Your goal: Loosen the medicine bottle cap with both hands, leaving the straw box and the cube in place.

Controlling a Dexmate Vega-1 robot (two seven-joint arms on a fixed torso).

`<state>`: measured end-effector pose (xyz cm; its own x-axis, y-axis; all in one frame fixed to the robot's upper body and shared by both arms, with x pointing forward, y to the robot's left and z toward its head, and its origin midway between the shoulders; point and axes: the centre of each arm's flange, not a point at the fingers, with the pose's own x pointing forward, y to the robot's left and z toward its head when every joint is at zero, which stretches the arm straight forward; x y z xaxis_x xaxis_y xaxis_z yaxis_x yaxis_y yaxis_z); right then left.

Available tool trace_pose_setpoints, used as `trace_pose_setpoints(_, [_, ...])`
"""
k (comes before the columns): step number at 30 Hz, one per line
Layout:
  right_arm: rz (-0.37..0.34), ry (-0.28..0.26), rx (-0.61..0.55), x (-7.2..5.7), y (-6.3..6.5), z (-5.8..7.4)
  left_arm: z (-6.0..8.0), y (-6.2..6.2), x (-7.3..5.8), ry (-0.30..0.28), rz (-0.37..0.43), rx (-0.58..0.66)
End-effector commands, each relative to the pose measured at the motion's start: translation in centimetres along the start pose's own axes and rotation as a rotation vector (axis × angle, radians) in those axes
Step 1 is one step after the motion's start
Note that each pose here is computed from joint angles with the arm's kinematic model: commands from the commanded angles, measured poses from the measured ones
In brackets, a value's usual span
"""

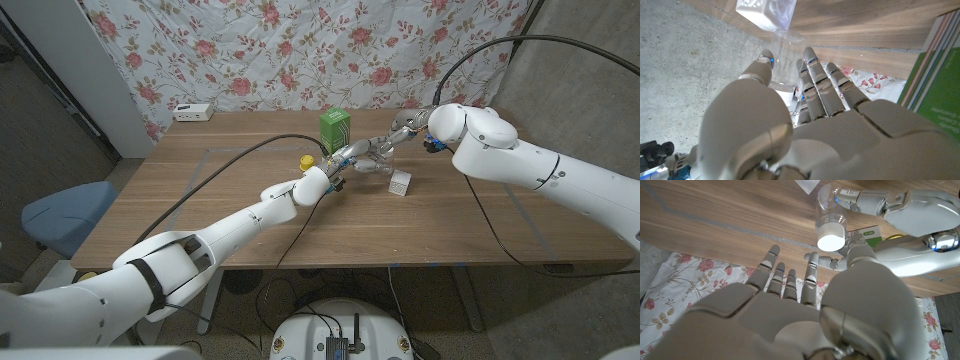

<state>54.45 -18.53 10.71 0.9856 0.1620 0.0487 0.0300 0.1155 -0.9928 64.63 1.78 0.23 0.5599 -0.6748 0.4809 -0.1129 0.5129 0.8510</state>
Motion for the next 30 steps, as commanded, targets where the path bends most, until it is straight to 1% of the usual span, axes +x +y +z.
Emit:
trace_pose_setpoints(1, [0.016, 0.010, -0.018, 0.13, 0.32, 0.32, 0.03, 0.04, -0.05, 0.000, -0.001, 0.001])
trace_pose_setpoints(8, [0.025, 0.013, -0.029, 0.02, 0.68, 0.51, 0.12, -0.04, -0.20, -0.001, 0.000, -0.001])
trace_pose_setpoints(19, [0.000, 0.026, -0.037, -0.15, 1.00, 0.61, 0.25, -0.21, -0.45, -0.002, 0.003, -0.006])
trace_pose_setpoints(21, [0.002, 0.022, -0.035, -0.13, 1.03, 0.62, 0.25, -0.23, -0.47, -0.002, 0.002, -0.005])
trace_pose_setpoints(30, [-0.007, 0.035, -0.040, 0.02, 1.14, 0.62, 0.17, -0.22, -0.51, 0.000, 0.003, -0.008])
